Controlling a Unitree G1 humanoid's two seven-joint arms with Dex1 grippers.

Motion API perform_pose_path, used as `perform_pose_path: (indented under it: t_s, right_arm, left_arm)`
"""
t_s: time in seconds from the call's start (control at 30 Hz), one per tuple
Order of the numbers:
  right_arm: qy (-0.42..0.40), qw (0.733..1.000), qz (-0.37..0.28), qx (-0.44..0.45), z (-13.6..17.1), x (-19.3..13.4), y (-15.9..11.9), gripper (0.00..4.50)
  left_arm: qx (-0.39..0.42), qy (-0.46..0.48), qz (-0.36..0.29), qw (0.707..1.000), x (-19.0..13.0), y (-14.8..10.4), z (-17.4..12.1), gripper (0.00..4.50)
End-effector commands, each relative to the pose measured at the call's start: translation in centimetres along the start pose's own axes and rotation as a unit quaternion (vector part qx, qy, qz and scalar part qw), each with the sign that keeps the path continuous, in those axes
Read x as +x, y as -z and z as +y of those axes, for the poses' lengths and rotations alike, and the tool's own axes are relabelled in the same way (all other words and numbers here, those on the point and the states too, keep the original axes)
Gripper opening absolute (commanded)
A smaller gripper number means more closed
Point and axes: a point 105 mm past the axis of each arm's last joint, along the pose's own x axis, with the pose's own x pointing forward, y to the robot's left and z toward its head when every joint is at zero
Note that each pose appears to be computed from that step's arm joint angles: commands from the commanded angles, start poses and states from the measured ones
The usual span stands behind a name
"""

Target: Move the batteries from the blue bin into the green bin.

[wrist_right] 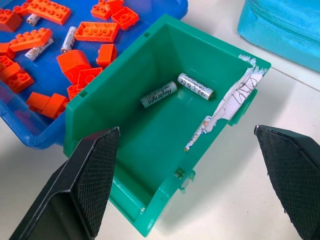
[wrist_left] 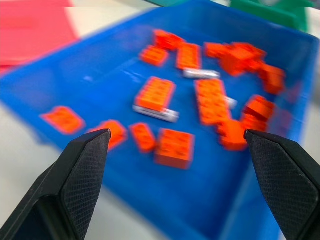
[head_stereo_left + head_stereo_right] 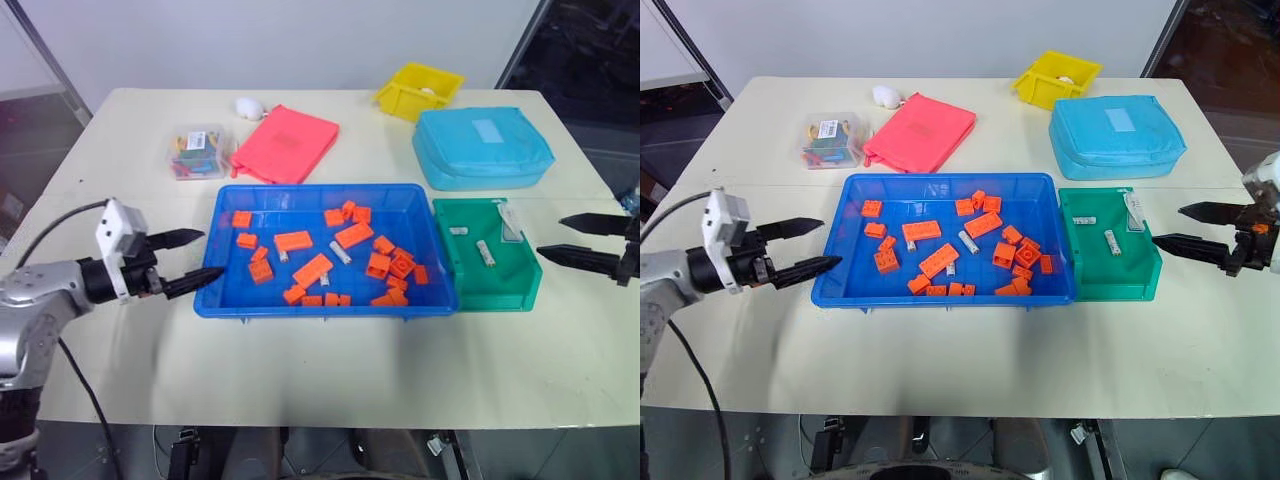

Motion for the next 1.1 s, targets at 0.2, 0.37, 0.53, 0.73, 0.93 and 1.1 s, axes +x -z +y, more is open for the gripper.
perform_pose_path:
  t_s: [0.2, 0.37, 0.53, 0.73, 0.93, 1.1]
  right_arm:
    - [0.014, 0.999, -0.029, -0.022, 0.0, -0.8, -1.6, 4.43]
    - [0.017, 0.999, -0.029, -0.024, -0.1, -0.9, -1.7, 4.43]
    - [0.02, 0.999, -0.027, -0.027, -0.2, -1.0, -1.9, 4.43]
    - [0.024, 0.999, -0.027, -0.034, -0.5, -1.0, -2.1, 4.43]
    - [0.02, 0.999, -0.026, -0.039, -0.6, -0.7, -2.4, 4.43]
    - [0.012, 0.997, -0.046, -0.057, -0.4, 0.3, -3.9, 4.43]
  left_arm:
    - [0.015, 0.016, 0.011, 1.0, 0.2, -0.6, -0.4, 4.5]
    - [0.023, 0.005, -0.006, 1.0, 0.3, -1.4, 0.2, 4.5]
    - [0.028, -0.003, -0.011, 1.0, 0.3, -1.7, 0.6, 4.5]
    - [0.035, -0.004, -0.017, 0.999, 0.5, -2.3, 0.7, 4.5]
    - [0.037, -0.006, -0.02, 0.999, 0.7, -2.4, 0.9, 4.5]
    - [0.04, -0.009, -0.025, 0.999, 0.7, -2.7, 1.0, 4.5]
